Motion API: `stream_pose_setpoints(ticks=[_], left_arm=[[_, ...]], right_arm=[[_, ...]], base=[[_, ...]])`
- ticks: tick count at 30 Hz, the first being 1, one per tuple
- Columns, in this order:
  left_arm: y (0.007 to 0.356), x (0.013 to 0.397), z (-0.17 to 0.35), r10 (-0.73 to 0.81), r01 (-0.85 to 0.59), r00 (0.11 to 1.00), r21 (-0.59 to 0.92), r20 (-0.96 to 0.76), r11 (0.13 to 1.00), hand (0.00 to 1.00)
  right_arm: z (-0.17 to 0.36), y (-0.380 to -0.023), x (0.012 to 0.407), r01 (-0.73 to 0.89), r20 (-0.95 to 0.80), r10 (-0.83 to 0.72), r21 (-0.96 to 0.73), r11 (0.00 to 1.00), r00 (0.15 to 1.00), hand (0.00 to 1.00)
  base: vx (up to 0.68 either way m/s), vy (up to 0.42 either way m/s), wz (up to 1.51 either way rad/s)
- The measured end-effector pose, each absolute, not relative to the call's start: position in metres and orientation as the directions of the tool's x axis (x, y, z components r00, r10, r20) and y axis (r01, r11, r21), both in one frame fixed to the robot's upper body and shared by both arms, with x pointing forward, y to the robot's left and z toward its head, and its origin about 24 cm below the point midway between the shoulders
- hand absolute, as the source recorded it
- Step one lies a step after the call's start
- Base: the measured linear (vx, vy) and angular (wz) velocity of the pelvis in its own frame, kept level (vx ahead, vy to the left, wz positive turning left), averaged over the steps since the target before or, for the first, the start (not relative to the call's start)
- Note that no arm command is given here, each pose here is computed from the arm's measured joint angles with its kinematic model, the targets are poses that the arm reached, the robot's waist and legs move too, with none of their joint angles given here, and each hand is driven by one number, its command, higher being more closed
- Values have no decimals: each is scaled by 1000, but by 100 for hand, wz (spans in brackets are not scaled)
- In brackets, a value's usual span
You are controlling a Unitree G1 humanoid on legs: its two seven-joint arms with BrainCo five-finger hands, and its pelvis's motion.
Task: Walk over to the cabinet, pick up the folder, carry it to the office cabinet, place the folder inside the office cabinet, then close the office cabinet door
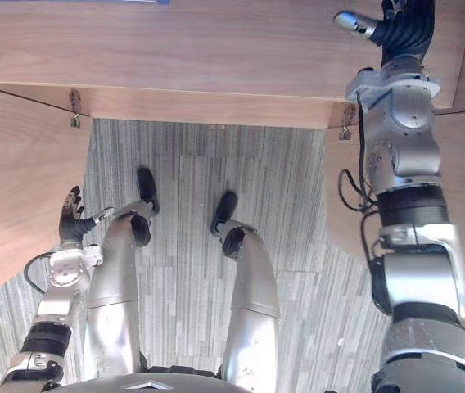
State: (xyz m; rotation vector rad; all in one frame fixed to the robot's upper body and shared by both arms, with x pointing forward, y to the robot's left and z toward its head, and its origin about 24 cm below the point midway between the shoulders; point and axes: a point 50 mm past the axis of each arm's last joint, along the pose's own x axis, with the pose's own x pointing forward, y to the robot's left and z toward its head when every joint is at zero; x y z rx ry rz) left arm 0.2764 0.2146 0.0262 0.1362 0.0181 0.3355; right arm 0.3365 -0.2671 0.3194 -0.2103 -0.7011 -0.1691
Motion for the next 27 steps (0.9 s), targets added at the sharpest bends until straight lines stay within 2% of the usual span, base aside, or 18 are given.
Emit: stream_pose_setpoints(ticks=[11,18,19,24,27], left_arm=[[230,284,50,344,-354,935,135,90,925,0],[232,284,70,326,-347,930,118,167,930,0],[233,284,70,327,-348,930,117,167,930,0],[235,282,77,335,-360,921,107,197,927,0],[234,282,80,340,-365,917,99,208,926,0]], right_arm=[[286,-257,319,313,612,66,-490,814,788,0],[274,-259,316,300,559,97,-574,762,823,0],[272,-259,316,292,551,101,-578,763,828,100],[261,-253,312,307,606,35,-451,838,795,100],[250,-243,313,355,648,-62,-332,874,759,100]], base=[[-3,6,-2],[-6,-3,-2],[0,0,0],[0,0,0],[0,0,0]])
